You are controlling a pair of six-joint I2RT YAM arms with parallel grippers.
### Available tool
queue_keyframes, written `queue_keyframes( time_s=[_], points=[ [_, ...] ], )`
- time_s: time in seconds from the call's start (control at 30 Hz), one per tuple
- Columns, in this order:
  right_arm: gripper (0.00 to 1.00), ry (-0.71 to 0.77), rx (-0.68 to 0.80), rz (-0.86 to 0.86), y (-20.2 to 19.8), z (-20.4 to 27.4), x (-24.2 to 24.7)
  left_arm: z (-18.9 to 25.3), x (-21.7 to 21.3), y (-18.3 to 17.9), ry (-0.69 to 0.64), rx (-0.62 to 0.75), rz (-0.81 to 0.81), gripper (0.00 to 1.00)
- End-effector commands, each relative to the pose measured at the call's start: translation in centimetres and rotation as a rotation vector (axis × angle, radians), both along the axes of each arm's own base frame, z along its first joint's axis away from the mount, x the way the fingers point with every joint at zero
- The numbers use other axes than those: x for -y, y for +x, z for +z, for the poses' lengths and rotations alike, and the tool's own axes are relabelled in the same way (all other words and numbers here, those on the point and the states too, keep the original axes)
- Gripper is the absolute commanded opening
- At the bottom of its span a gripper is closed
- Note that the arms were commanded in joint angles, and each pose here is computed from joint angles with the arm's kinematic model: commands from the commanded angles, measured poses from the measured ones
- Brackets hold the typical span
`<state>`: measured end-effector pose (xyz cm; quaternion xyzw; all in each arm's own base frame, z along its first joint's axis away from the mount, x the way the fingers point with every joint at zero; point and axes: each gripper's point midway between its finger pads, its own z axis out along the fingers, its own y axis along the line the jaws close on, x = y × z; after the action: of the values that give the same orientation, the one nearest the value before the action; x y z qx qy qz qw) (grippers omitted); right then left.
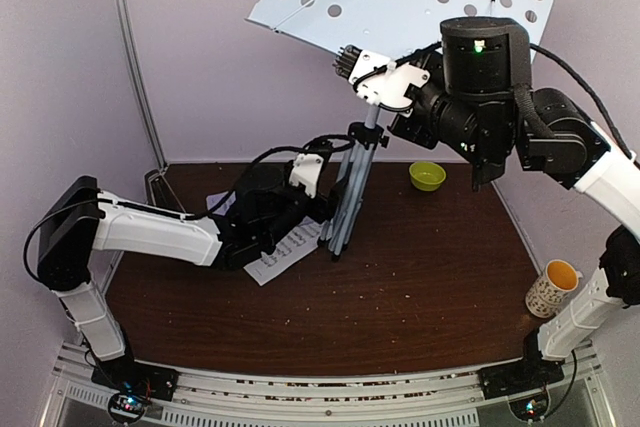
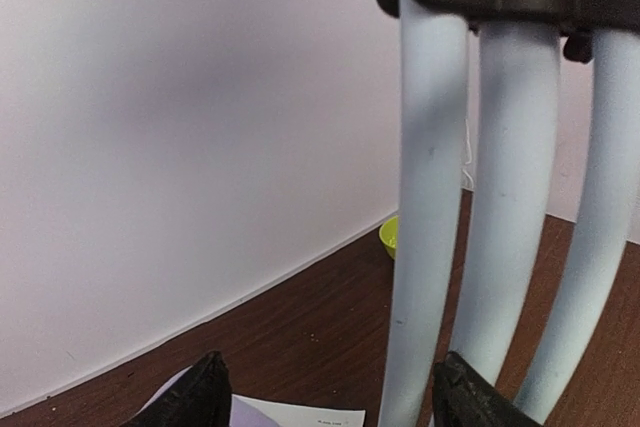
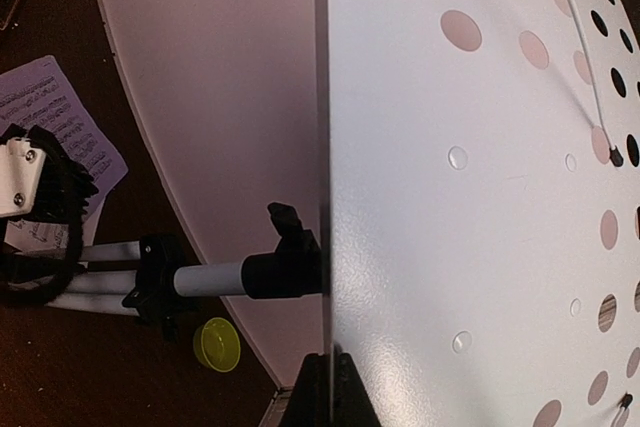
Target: Set up the instrument practice props
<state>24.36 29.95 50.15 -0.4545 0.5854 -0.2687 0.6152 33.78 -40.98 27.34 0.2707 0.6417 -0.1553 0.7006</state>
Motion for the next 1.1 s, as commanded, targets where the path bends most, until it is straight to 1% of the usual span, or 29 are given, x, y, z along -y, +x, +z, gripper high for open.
queue_keyframes(
  time_s=[0.0, 0.3, 0.47, 0.83, 0.93, 1.0, 1.07],
  points=[
    [0.0, 0.362, 0.12, -0.094, -1.1, 8.3, 4.8, 3.0, 0.0, 0.9, -0.073, 0.054, 0.063, 0.68],
    [0.0, 0.368, 0.12, -0.078, -1.5, 8.3, 4.1, 3.8, 0.4, 1.9, -0.079, 0.06, 0.131, 0.58],
    [0.0, 0.373, 0.12, -0.078, -1.7, 8.3, 4.2, 4.1, 1.6, 1.9, -0.078, 0.064, 0.108, 0.49],
    [0.0, 0.385, 0.149, -0.105, -2.1, 9.3, 6.3, 2.0, 3.2, 0.2, 0.043, 0.107, 0.007, 0.2],
    [0.0, 0.372, 0.154, -0.107, -2.2, 9.4, 6.6, 1.1, 3.7, -0.1, 0.11, 0.13, -0.023, 0.14],
    [0.0, 0.36, 0.157, -0.113, -2.2, 9.4, 6.8, 0.6, 3.8, -0.1, 0.15, 0.142, -0.023, 0.05],
    [0.0, 0.348, 0.162, -0.116, -2.2, 9.5, 6.9, -0.1, 3.9, -0.2, 0.189, 0.153, -0.034, 0.01]
  ],
)
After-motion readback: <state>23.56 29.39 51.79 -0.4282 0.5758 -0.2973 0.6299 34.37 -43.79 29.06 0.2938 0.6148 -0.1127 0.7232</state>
